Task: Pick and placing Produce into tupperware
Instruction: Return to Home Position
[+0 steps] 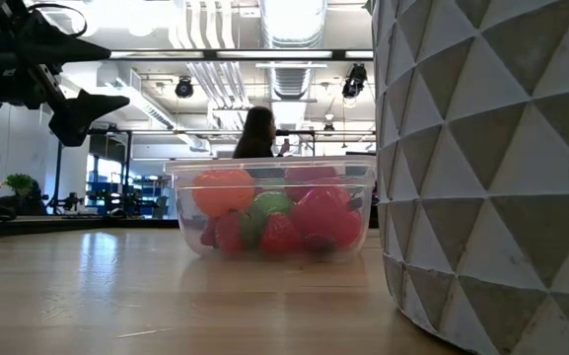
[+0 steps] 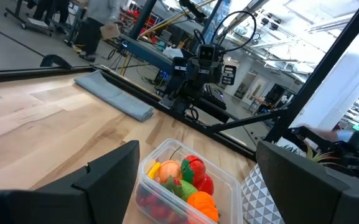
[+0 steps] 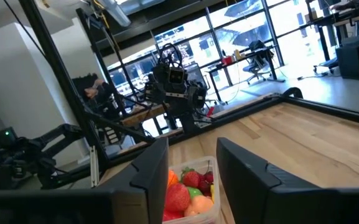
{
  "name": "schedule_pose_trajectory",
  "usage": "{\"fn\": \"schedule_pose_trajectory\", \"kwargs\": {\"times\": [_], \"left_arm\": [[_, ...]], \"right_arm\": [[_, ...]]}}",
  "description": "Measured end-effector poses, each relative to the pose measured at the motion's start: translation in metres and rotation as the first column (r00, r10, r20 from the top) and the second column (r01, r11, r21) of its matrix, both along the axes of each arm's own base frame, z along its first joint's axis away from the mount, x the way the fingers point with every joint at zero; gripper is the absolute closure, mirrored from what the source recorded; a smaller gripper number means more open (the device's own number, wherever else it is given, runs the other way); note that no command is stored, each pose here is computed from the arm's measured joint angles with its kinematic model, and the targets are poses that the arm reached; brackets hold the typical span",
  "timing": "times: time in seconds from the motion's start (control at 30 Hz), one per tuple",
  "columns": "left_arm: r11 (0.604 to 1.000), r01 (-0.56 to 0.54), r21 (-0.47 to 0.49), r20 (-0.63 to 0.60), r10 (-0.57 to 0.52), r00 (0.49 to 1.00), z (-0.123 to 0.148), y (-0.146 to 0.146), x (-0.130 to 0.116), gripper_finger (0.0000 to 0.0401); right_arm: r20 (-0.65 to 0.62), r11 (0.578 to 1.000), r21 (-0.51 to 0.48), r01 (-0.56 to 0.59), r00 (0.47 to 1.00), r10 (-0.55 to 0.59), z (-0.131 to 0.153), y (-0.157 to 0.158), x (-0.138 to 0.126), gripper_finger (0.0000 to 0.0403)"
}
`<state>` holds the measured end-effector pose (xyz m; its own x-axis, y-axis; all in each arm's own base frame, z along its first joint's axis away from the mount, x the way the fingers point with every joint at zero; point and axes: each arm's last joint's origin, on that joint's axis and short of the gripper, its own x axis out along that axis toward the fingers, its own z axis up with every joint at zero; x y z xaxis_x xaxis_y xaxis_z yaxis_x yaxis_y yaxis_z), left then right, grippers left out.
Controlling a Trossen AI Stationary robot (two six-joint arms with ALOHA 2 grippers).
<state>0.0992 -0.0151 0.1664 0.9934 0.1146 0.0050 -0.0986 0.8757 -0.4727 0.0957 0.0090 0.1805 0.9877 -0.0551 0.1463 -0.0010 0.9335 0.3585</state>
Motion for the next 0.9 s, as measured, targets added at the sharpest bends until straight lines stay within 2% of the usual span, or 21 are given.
{"fn": "schedule_pose_trajectory", "kwargs": {"times": [0.9], "left_arm": [[1.0, 0.0, 0.0, 0.0, 0.0, 1.0, 0.0, 0.0, 0.0, 0.0092]], "right_arm": [[0.0, 1.0, 0.0, -0.001, 1.0, 0.001, 0.0, 0.0, 0.0, 0.0269]]}}
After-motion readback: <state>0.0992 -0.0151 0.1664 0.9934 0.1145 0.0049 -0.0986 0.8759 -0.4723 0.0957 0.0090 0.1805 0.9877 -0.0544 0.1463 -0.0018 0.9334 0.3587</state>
